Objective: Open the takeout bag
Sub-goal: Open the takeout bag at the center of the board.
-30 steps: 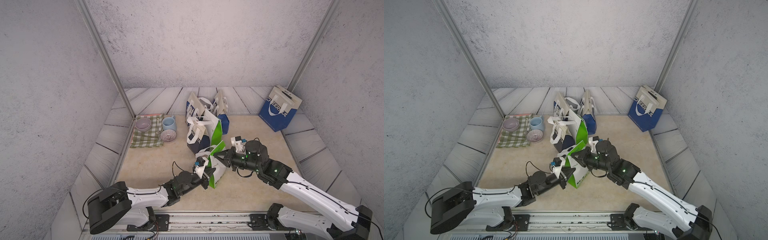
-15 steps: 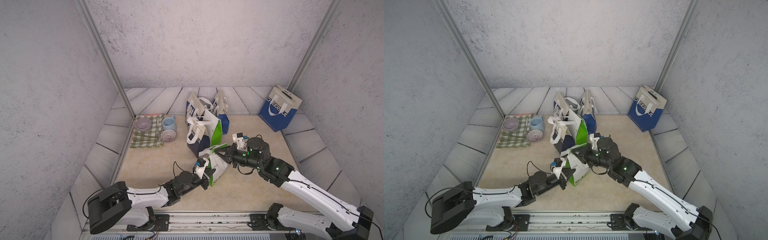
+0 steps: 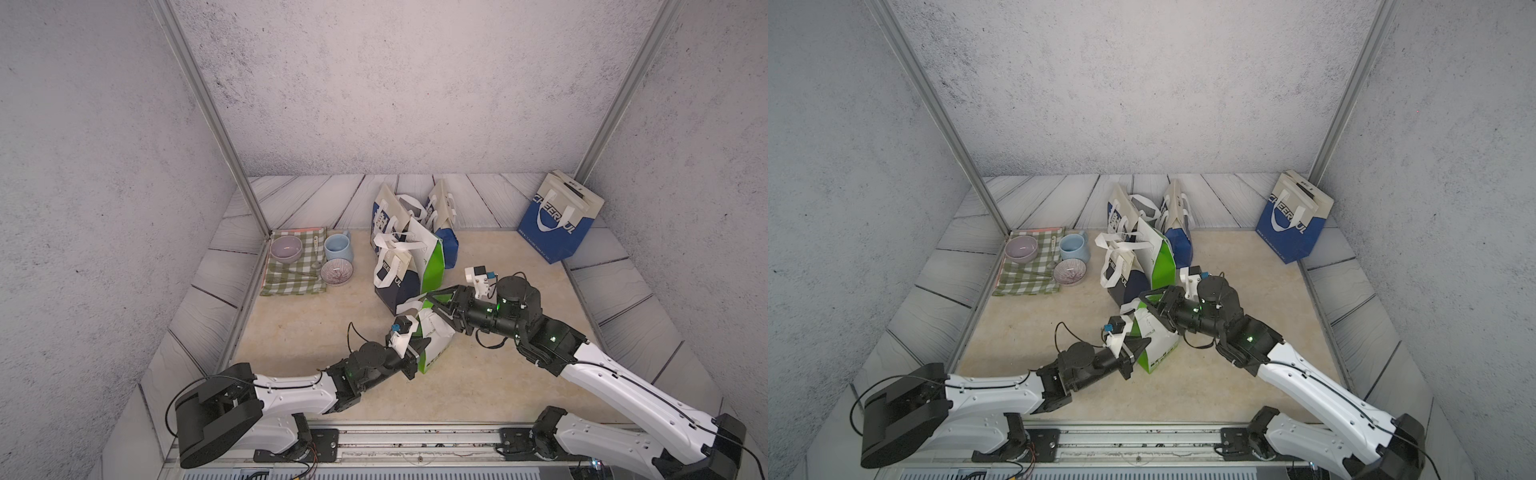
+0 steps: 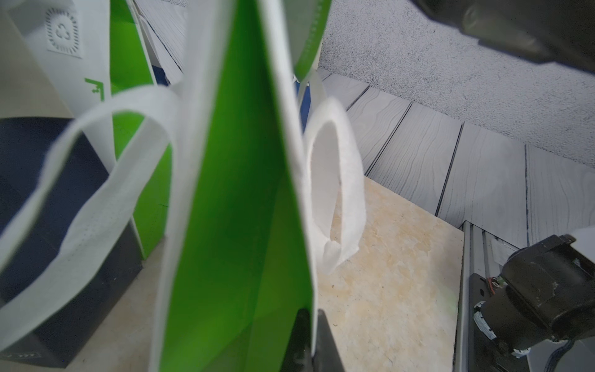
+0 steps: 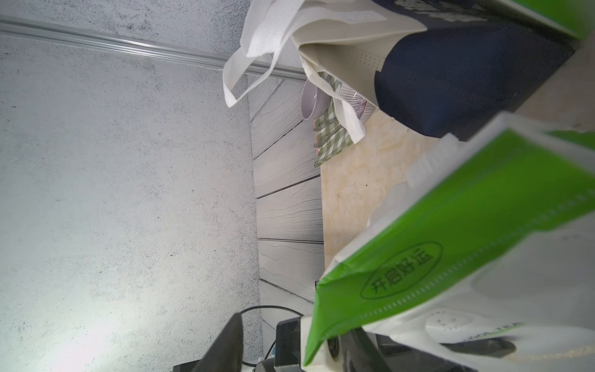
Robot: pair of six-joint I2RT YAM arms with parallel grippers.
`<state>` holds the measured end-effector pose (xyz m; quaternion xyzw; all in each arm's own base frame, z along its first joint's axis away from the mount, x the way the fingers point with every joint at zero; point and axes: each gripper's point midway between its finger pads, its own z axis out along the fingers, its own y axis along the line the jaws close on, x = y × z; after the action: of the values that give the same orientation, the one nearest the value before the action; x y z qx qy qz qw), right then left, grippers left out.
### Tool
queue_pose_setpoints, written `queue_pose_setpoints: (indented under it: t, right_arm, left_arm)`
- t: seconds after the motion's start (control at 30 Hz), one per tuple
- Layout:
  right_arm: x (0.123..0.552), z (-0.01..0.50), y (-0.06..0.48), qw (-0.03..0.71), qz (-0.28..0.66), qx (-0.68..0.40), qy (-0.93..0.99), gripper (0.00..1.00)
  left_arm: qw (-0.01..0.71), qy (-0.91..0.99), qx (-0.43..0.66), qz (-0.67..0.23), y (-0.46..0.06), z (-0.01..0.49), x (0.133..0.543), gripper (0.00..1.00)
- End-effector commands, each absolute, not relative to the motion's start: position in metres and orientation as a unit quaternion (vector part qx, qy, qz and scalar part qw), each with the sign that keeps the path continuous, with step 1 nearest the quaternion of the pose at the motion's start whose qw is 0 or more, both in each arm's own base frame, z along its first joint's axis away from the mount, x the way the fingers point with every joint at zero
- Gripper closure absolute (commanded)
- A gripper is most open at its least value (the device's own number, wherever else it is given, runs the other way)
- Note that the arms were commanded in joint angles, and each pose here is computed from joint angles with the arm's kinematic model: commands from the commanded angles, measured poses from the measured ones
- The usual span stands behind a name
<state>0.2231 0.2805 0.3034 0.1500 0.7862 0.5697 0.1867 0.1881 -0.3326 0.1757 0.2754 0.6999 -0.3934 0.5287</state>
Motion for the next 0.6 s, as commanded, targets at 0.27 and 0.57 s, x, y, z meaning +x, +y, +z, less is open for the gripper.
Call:
queue_pose_setpoints:
  t: [0.27, 0.57]
  right_arm:
    - [0.232, 0.279, 0.258, 0.193, 0.557, 0.192, 0.785, 0.49]
    - [0.245, 0.281, 0.258, 0.195, 0.565, 0.206, 0.775, 0.58]
  left_arm:
    - [0.522, 0.701, 0.288, -0.391, -0.335, 0.175, 0.185, 1.00]
    - [0.522, 0.701, 0.288, -0.391, -0.335, 0.175, 0.185, 1.00]
